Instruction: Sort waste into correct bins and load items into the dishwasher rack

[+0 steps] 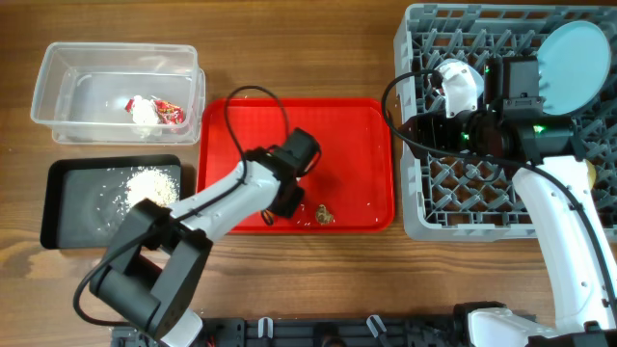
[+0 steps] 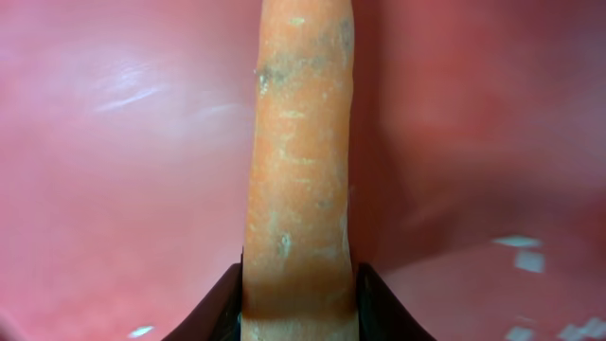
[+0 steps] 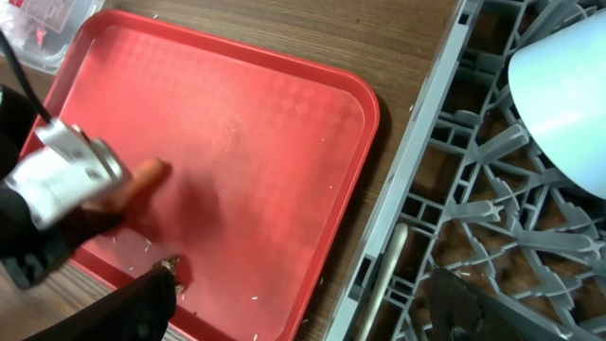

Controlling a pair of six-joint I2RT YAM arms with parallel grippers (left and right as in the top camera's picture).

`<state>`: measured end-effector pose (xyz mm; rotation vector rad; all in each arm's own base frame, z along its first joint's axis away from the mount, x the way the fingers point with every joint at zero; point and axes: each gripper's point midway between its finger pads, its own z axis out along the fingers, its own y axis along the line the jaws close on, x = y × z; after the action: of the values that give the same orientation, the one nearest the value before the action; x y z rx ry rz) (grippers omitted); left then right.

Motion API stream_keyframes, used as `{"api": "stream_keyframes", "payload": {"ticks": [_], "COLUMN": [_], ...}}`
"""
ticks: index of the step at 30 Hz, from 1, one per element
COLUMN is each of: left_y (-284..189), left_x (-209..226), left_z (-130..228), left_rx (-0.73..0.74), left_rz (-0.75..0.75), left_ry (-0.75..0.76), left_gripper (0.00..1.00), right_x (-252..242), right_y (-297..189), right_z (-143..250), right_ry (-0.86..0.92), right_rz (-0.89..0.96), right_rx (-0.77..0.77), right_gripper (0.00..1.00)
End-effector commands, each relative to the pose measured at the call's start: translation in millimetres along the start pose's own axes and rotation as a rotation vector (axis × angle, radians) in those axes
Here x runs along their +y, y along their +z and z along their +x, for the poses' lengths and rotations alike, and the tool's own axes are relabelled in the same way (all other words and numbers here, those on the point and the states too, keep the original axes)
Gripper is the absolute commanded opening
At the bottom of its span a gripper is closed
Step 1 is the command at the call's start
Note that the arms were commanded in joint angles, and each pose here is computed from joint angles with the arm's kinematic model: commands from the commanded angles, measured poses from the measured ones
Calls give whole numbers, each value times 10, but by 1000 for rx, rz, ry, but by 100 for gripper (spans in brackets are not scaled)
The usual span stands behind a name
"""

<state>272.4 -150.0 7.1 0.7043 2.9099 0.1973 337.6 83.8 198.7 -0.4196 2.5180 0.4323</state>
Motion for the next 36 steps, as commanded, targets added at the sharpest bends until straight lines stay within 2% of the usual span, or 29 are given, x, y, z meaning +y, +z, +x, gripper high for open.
{"api": "stream_keyframes", "payload": {"ticks": [1, 5, 12, 18, 24, 31, 36], "left_y": [-301, -570, -1003, -932, -722, -440, -169], "left_x": [471, 990, 1894, 2512, 2848, 3040, 3019], "left_z": [-207, -137, 181, 673, 1132, 1505, 1580], "left_rx": [-108, -169, -290, -252, -183, -77, 8], "left_rz": [-77, -87, -149, -212, -185, -207, -193], "left_ry": [-274, -544, -860, -1172, -1444, -1565, -1576], "left_gripper": [4, 4, 4, 4, 4, 4, 4], "right_x": [-5, -7, -38, -37, -37, -37, -36], "right_y": [3, 3, 3, 3, 3, 3, 3], "right_z": [-12, -12, -8, -7, -7, -6, -6], "right_ry": [4, 3, 3, 3, 3, 4, 4], "right_rz": [5, 6, 24, 23, 23, 23, 23], "right_rx": [1, 1, 3, 3, 3, 4, 4], "right_gripper": [87, 87, 88, 87, 88, 88, 88]}}
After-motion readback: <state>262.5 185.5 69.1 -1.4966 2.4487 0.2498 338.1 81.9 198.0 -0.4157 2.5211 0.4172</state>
